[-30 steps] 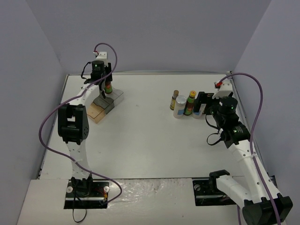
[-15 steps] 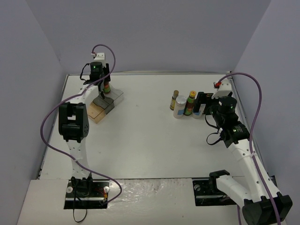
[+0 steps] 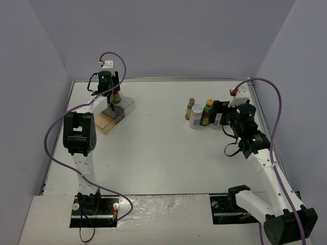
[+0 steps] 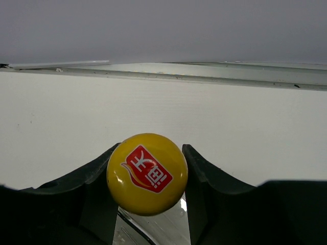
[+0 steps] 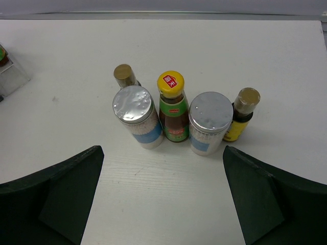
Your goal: Organize the condiment bottles
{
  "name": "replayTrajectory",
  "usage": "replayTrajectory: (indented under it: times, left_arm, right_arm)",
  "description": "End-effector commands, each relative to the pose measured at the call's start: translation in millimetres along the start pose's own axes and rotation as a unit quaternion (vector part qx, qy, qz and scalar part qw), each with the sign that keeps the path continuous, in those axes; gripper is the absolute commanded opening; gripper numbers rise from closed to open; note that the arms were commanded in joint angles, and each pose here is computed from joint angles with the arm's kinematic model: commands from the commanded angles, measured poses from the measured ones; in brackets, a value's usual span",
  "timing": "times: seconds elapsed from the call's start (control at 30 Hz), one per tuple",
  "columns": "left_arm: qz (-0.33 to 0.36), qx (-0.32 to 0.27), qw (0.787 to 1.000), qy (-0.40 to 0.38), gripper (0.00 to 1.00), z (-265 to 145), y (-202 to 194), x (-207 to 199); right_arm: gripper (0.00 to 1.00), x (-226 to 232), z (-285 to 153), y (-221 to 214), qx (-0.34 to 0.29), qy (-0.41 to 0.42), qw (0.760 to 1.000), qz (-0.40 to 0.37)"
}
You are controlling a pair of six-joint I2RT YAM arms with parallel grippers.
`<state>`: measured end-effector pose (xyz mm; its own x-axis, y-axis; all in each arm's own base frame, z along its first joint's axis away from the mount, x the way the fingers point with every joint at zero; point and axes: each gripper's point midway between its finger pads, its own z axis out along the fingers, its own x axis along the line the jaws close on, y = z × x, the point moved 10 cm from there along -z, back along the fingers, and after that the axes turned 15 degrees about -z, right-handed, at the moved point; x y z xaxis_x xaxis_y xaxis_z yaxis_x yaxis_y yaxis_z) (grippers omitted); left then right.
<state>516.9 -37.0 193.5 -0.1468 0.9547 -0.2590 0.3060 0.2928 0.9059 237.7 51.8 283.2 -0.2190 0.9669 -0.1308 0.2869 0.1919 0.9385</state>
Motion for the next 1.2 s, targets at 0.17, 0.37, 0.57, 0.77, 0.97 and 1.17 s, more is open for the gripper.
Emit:
replayTrajectory:
  times: [0.17,0.37,0.57,0.77,0.97,1.17]
  left_arm:
    - [-0.012,-0.124,0.992,-0.025,0.87,-48.5,90.2,-12.8]
    - [-0.012,-0.115,0.992,-0.046,0.97,-84.8,107.4,-17.9]
    - [-0.02,-0.027,0.997,-0.075,0.97,-134.7,93.6,-18.5]
    - [-0.013,0.057,0.993,-0.103,0.97,-200.7,56.6,-12.2]
    - [0.005,0.108,0.989,-0.099,0.97,-244.5,8.7,-8.9]
    - [0.012,0.141,0.985,-0.099,0.97,-276.8,-27.6,-1.3]
  right_arm:
    - [1.0,-2.7,-0.8,30.8,-0.051,-0.003,0.999,0.002]
    - [1.0,-4.9,10.7,33.5,-0.039,-0.017,0.999,0.008]
    - [1.0,-3.7,29.9,29.1,-0.006,-0.018,1.0,0.02]
    - [0.93,-2.2,63.8,26.4,-0.014,-0.025,0.999,0.032]
    - [0.89,-1.4,93.2,24.1,-0.04,-0.035,0.998,0.029]
    - [0.84,-2.8,117.3,15.9,-0.05,-0.048,0.998,0.009]
